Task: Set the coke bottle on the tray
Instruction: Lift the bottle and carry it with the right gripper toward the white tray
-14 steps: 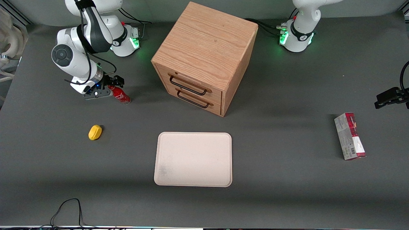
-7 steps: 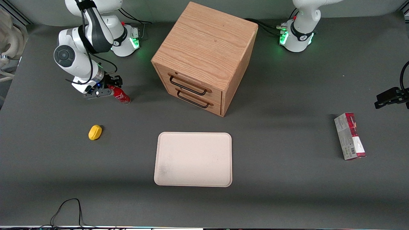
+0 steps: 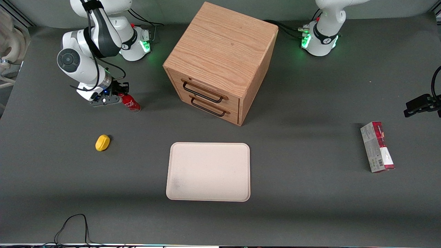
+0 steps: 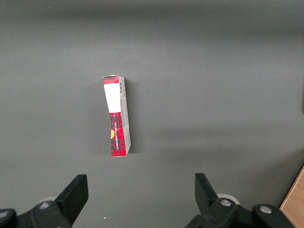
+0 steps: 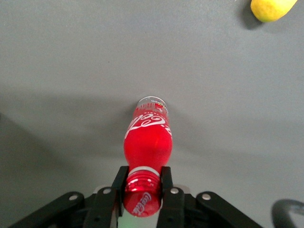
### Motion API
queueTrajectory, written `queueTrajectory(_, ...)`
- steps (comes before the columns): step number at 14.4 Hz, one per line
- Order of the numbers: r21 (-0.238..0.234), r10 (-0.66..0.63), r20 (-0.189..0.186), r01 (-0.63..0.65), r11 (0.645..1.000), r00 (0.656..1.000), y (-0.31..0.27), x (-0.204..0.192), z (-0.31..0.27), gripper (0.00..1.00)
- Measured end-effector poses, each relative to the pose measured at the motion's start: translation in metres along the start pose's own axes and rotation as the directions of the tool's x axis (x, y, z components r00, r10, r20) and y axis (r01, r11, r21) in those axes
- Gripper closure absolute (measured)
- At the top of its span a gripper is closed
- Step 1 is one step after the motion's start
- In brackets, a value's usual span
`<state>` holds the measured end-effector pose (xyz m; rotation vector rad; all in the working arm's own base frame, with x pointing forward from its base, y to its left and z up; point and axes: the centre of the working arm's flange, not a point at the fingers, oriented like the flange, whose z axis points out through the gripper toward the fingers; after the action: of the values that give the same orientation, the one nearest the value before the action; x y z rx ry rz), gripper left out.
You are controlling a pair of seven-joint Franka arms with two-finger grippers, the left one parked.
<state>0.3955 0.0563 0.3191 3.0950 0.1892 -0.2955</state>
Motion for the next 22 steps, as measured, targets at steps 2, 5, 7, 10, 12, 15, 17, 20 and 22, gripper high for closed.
queueTrajectory(2,0.002,0.015,-0.026,-0.015,1.000,1.000,0.001,0.008,-0.015,0.69)
queueTrajectory(5,0.005,0.036,-0.056,-0.036,0.999,0.998,0.007,0.029,-0.069,0.69)
queueTrajectory(7,0.006,0.044,-0.050,-0.044,0.999,0.998,0.011,0.042,-0.115,0.69)
queueTrajectory(10,0.004,0.053,-0.033,-0.053,0.999,0.998,0.015,0.061,-0.185,0.69)
queueTrajectory(12,0.002,0.062,-0.011,-0.062,0.998,0.998,0.020,0.075,-0.226,0.69)
queueTrajectory(15,0.001,0.066,-0.011,-0.066,0.998,0.998,0.020,0.104,-0.280,0.69)
queueTrajectory(17,0.018,0.059,-0.027,-0.059,0.998,0.998,0.016,0.123,-0.306,0.69)
queueTrajectory(20,0.033,0.007,-0.088,-0.004,0.999,0.996,-0.015,0.150,-0.335,0.69)
queueTrajectory(22,0.059,0.003,-0.100,0.003,0.998,0.995,-0.054,0.175,-0.329,0.69)
